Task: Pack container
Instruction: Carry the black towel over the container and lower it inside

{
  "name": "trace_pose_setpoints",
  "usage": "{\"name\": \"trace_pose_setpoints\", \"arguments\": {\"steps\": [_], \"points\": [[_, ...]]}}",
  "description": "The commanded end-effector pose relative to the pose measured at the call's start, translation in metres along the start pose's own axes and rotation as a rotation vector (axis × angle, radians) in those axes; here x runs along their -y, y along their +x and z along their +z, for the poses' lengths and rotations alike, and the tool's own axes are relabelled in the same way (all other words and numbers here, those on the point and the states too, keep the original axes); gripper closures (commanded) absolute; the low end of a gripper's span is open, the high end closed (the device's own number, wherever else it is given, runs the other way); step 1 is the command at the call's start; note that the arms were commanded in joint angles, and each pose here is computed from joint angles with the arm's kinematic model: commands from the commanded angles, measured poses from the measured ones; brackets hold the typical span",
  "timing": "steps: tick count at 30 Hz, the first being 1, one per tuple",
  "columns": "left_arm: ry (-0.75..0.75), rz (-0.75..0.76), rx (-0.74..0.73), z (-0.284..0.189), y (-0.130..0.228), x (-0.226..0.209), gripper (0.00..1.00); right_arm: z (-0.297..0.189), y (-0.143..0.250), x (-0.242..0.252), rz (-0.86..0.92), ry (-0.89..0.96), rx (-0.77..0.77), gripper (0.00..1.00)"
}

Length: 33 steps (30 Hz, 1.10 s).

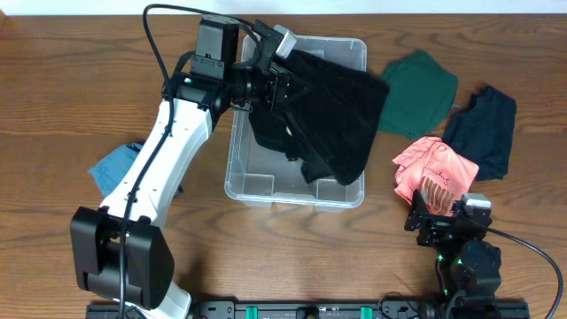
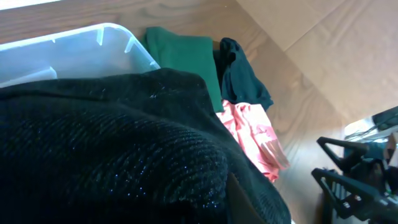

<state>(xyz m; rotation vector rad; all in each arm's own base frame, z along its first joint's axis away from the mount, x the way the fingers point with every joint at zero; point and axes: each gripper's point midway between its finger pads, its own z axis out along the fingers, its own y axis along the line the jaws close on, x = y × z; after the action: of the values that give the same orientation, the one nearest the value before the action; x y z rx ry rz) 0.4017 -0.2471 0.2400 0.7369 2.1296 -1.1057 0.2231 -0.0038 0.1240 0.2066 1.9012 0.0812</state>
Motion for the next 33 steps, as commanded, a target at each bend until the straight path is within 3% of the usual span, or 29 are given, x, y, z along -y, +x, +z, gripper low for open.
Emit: {"name": "trace_pose_setpoints", "arguments": {"steps": [1,5,10,16,20,28,33], "points": [[-0.058,0.063,0.012,-0.006,-0.01,-0.002,0.94,0.0,0.0,0.002,0.015,0.011,0.005,0.01],[-0.061,0.088,0.076,-0.007,-0.028,-0.001,0.95,0.0,0.0,0.002,0.015,0.011,0.005,0.01],[0.114,0.183,0.325,-0.023,-0.096,0.04,0.94,0.0,0.0,0.002,0.015,0.011,0.005,0.01],[0.132,0.339,0.558,-0.052,-0.149,0.065,0.94,0.0,0.0,0.002,0.015,0.011,0.005,0.01],[0.076,0.303,0.57,-0.05,-0.152,0.053,0.94,0.0,0.0,0.002,0.015,0.011,0.005,0.01],[0.059,0.197,0.378,-0.013,-0.107,0.019,0.94,0.0,0.0,0.002,0.015,0.011,0.005,0.01],[0.055,0.2,0.373,-0.004,-0.104,0.009,0.94,0.0,0.0,0.002,0.015,0.011,0.005,0.01]]}}
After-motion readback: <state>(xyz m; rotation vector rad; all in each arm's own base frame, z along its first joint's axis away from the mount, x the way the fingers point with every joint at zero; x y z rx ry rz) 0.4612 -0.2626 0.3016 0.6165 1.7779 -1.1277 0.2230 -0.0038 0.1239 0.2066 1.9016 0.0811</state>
